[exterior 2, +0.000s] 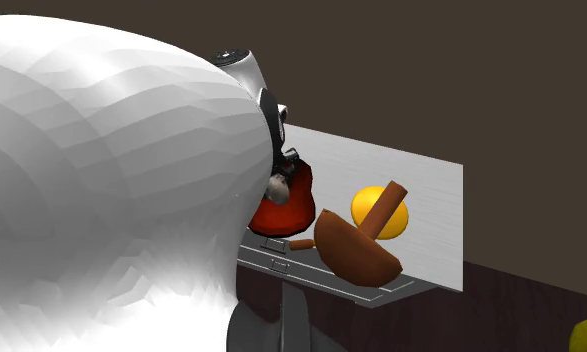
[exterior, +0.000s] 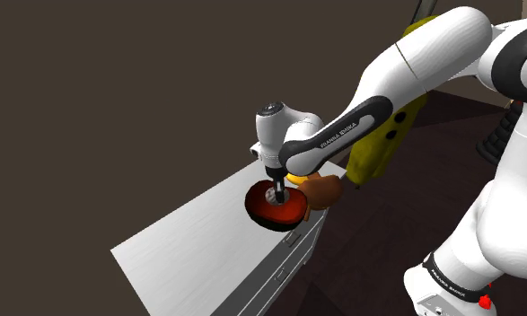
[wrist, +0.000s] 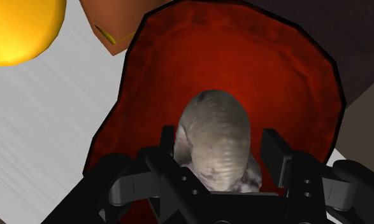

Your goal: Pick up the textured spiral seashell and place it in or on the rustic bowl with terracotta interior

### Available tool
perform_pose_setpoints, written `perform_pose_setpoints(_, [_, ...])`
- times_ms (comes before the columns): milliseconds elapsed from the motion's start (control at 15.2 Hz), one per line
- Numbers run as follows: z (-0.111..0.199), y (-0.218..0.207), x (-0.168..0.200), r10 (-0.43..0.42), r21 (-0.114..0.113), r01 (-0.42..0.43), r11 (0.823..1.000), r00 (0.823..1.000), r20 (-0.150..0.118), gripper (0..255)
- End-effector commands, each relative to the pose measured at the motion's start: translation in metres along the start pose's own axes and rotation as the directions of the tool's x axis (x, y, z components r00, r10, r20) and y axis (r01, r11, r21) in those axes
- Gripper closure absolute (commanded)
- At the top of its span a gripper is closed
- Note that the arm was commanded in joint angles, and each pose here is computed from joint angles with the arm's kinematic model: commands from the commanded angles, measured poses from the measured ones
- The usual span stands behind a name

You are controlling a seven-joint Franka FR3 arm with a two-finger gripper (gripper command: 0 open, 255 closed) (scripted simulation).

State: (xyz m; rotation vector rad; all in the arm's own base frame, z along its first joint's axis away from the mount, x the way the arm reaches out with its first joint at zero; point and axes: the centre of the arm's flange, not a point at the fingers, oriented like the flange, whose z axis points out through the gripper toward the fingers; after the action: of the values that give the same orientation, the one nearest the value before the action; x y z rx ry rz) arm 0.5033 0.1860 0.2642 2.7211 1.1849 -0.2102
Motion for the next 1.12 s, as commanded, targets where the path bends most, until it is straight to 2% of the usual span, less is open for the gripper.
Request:
perform_pose_setpoints(0, [0.0,0.0,0.0,0.0,0.0,0.0,1.0,1.0,0.0,255])
perform_pose_setpoints(66, [0.0,0.0,0.0,0.0,0.0,0.0,1.0,1.0,0.0,0])
perform_pose_setpoints(396, [0.0,0.0,0.0,0.0,0.0,0.0,1.0,1.0,0.0,0])
perform_pose_setpoints(660, [-0.05,0.0,0.0,0.0,0.0,0.0,1.0,1.0,0.0,0])
perform_pose_setpoints(1056, [-0.05,0.0,0.0,0.0,0.0,0.0,1.0,1.0,0.0,0])
